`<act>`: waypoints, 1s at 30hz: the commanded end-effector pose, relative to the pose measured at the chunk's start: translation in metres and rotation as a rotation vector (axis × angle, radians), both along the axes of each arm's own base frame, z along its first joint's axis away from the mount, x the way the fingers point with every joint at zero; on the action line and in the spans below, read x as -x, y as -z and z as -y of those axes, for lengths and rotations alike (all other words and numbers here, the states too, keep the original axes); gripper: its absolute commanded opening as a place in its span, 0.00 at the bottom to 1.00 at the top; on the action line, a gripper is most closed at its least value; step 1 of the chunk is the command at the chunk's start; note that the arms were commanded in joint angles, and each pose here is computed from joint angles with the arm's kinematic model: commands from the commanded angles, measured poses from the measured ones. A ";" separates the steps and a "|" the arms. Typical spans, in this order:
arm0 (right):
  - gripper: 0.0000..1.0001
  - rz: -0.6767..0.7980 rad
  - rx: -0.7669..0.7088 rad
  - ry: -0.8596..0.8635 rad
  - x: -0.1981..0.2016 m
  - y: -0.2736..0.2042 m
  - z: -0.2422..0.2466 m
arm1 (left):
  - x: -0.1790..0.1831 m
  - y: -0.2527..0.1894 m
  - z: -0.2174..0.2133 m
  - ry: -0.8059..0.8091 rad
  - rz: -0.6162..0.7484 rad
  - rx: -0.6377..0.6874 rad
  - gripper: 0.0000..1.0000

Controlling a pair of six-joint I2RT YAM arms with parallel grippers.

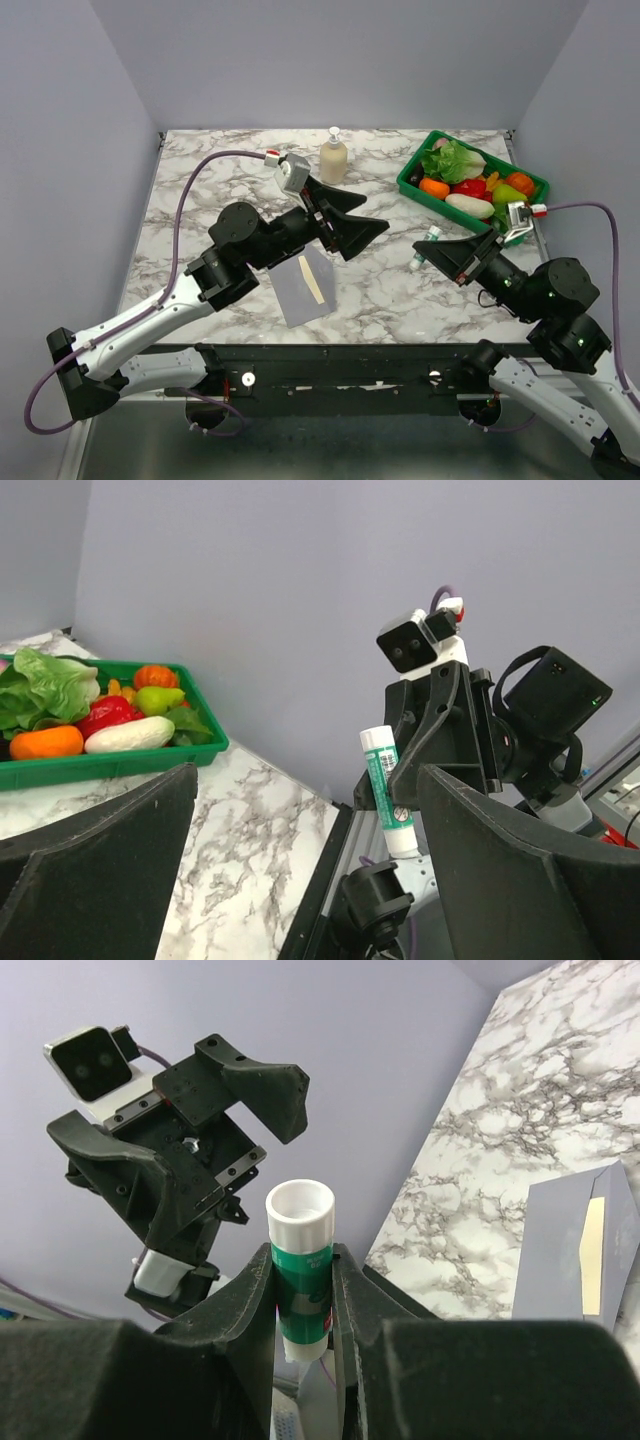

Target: Place the letter into the envelope and seal it

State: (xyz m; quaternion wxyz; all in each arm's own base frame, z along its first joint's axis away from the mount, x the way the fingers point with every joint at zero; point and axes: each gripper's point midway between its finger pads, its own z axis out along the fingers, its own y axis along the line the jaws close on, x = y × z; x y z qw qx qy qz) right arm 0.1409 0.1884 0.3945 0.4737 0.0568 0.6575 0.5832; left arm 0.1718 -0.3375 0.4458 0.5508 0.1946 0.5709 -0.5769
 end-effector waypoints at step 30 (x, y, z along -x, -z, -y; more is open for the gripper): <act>0.01 0.446 0.472 -0.149 -0.062 0.125 -0.073 | -0.065 0.274 -0.125 -0.502 -0.228 -0.375 0.81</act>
